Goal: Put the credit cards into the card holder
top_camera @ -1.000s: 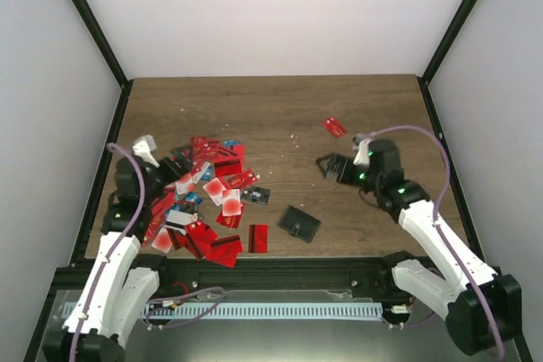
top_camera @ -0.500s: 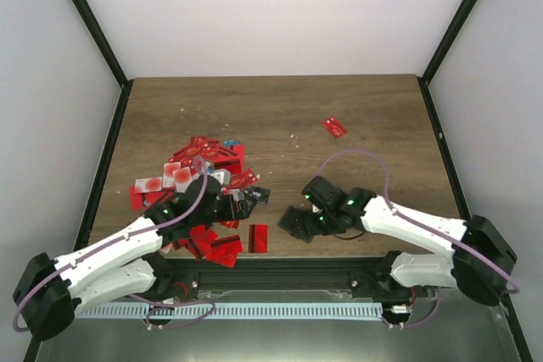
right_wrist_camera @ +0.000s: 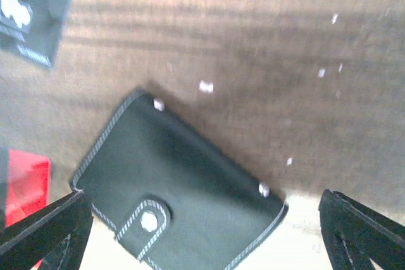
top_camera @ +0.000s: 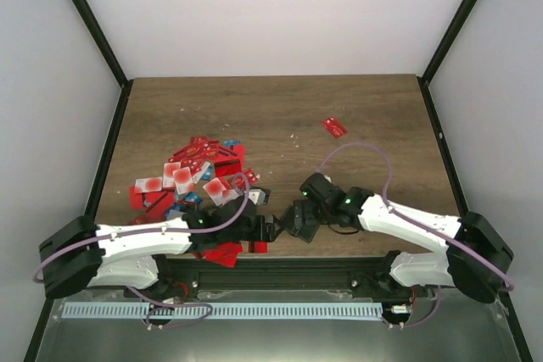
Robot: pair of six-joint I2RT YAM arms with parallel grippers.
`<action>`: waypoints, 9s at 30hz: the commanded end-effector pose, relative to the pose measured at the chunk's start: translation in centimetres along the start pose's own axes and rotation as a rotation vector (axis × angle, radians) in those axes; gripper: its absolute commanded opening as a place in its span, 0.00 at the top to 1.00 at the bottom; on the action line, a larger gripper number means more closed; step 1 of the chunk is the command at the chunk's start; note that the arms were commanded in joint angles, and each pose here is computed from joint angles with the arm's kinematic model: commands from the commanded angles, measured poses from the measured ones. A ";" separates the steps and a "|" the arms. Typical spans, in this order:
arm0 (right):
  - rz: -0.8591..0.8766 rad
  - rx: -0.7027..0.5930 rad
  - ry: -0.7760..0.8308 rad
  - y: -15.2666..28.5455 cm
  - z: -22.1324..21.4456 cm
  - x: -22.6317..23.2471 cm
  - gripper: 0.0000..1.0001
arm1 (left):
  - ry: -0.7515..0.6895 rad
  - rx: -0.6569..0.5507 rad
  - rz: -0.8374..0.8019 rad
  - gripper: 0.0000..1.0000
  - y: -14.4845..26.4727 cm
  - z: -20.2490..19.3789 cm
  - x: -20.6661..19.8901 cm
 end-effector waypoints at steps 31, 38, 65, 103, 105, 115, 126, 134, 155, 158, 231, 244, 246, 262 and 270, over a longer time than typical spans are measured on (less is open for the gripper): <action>0.529 -0.001 -0.108 0.8 -4.8 2.3 0.31 | 0.040 -0.164 0.031 0.39 -6.4 3.6 -2.1; 0.415 -0.116 -0.152 1.6 -3.4 0.9 0.24 | 0.046 -0.259 0.037 0.24 -2.5 4.5 -1.9; 0.411 -0.115 -0.323 -3.7 -4.0 -1.3 0.28 | -0.122 -0.095 0.220 0.38 -5.7 0.9 -2.2; 0.588 -0.295 -0.186 -1.2 -3.7 -0.2 0.00 | -0.024 -0.131 -0.104 0.96 -2.0 0.1 -2.0; 0.655 -0.314 -0.148 -0.3 -3.7 0.4 0.00 | -0.019 -0.127 -0.155 0.96 -1.1 0.0 -2.3; 0.968 -0.430 -0.023 3.8 -3.9 2.8 0.05 | 0.009 -0.074 -0.336 0.96 1.7 -1.1 -2.6; 1.048 -0.446 0.005 5.2 -3.9 3.4 0.37 | 0.007 -0.024 -0.449 0.96 2.3 -2.0 -4.1; 1.056 -0.484 -0.016 5.3 -4.5 3.0 0.73 | 0.033 -0.033 -0.458 0.96 2.5 -2.8 -3.7; 0.737 -0.448 -0.105 5.4 -0.8 1.5 0.99 | -0.158 -0.309 -0.042 0.28 5.0 0.9 -2.5; 0.685 -0.415 -0.144 5.1 0.1 1.4 0.99 | -0.215 -0.321 0.006 0.28 4.5 1.2 -2.8; 0.761 -0.352 0.008 8.7 3.2 4.0 0.99 | -0.363 -0.462 0.250 0.85 -0.1 4.9 -5.5; 0.678 -0.334 -0.032 7.6 2.6 3.0 0.99 | -0.305 -0.529 0.333 0.96 1.1 6.0 -3.7; 0.639 -0.325 -0.056 6.9 2.4 2.5 0.99 | -0.290 -0.527 0.312 0.96 1.4 6.0 -3.5; 0.419 -0.146 -0.245 -0.9 -2.3 -0.9 0.84 | -0.228 -0.306 0.067 0.96 -1.2 2.6 -2.5; 0.296 -0.136 -0.246 -1.4 -2.8 -2.3 0.34 | -0.192 -0.259 0.037 0.96 -2.2 1.9 -2.4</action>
Point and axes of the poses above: each gripper's point midway between its finger pads, its own y axis back along the fingers, its own x axis along the line the jaws close on, z = x × y, the point moved 5 cm from there along y, back along the fingers, and after that the axes turned 15 degrees about y, right-handed, at the moved point
